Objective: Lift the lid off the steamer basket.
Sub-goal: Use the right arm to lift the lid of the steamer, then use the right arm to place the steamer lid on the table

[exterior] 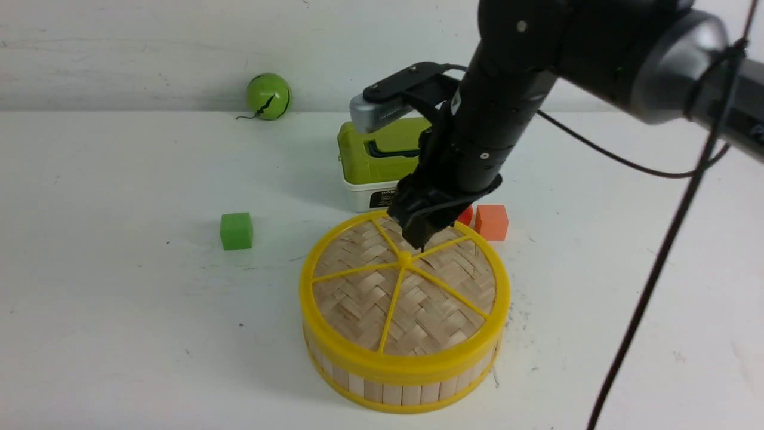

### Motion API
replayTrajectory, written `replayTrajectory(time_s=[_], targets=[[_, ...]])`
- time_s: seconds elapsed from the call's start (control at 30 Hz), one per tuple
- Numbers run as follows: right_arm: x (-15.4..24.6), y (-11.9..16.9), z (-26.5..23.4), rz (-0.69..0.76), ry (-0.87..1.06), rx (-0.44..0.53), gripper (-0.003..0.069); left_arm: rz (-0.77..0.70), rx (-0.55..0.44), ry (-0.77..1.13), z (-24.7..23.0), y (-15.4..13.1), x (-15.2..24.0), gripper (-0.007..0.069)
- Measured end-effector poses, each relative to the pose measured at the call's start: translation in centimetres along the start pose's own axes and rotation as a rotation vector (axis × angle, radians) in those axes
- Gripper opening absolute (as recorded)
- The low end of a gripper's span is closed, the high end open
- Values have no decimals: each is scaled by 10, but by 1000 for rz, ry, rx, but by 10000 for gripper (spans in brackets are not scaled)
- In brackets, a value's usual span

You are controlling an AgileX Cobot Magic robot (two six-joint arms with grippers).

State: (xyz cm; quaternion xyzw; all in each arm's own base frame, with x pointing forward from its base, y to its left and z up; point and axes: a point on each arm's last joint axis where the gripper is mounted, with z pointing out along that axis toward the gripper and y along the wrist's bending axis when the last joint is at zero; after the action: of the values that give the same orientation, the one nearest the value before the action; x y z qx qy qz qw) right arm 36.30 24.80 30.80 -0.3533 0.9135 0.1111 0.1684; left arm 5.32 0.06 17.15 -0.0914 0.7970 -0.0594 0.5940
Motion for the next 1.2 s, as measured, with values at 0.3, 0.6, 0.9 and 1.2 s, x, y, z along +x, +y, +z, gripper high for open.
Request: replayTrajectory(time_s=[0.3,0.6,0.9,1.2], targets=[[-8,-7,41,12,20,-2,363,0,0,0,0,0,0,239],[-8,-6,51,26,41,-32,190,0,0,0,0,0,0,239],[-6,-2,2,-4,-6,13,105,0,0,0,0,0,0,239],[34,-49,-134,122,-219,229,105,0,0,0,0,0,0,239]])
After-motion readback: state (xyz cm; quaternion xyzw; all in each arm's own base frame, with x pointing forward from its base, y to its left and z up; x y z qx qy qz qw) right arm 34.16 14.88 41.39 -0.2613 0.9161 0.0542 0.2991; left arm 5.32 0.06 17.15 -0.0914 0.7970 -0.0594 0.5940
